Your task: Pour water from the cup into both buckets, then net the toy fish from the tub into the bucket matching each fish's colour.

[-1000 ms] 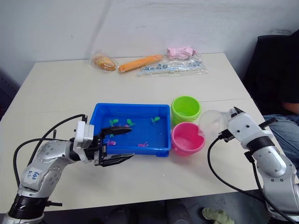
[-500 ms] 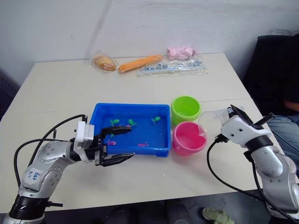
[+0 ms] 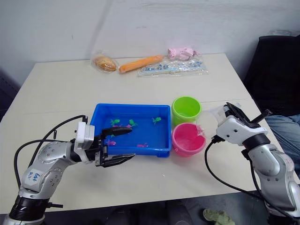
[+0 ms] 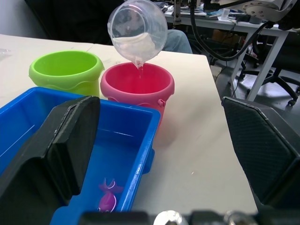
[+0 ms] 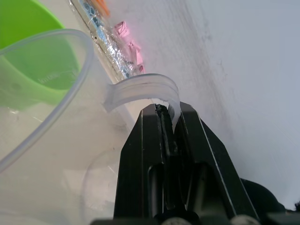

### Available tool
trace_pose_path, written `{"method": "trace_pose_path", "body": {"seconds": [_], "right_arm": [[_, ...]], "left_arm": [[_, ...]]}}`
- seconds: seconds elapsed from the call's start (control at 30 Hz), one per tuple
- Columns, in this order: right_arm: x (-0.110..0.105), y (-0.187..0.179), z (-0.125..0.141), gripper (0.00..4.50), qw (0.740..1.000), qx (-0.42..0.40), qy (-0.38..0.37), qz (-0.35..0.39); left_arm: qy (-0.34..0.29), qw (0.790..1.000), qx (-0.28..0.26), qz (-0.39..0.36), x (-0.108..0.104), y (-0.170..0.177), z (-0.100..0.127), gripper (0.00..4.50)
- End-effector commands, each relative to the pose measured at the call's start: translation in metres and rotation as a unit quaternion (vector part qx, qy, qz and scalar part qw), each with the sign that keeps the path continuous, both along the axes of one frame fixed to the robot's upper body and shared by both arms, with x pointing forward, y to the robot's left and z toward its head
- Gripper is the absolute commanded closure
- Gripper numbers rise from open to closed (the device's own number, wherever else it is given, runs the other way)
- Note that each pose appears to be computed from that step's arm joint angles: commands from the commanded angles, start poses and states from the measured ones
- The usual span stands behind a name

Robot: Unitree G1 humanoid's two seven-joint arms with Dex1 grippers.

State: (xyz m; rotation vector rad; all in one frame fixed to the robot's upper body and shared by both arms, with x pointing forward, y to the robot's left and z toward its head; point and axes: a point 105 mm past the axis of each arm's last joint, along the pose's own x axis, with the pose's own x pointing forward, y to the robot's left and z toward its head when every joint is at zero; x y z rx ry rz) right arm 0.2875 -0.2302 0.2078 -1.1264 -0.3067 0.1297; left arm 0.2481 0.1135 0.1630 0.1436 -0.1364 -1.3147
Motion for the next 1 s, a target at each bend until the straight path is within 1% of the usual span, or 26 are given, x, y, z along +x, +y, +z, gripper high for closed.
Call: {"method": "trace_pose_path", "body": {"seconds": [0.03,0.67,0.8,1.0], "right_arm": [[-0.0034,0.0033,0.0171,4.37,0.999,-0.015,-0.037,0.005],[-0.003,0.0103,0.0193,4.37,0.998,-0.033,-0.044,0.018],[-0.0031,0.0085,0.0183,4.37,0.999,-0.019,-0.038,0.016],[-0.0029,0.0004,0.0174,4.37,0.996,0.09,-0.011,0.022]], "left_arm": [[-0.022,1.0,-0.002,-0.005,-0.0044,-0.0034,0.0059,0.0],[-0.023,1.0,-0.003,0.0,-0.0038,-0.003,0.0056,0.0],[-0.023,1.0,-0.003,0.0,-0.0035,-0.0028,0.0055,0.0],[-0.02,1.0,-0.007,0.004,-0.0035,-0.0011,0.0055,0.0]]}}
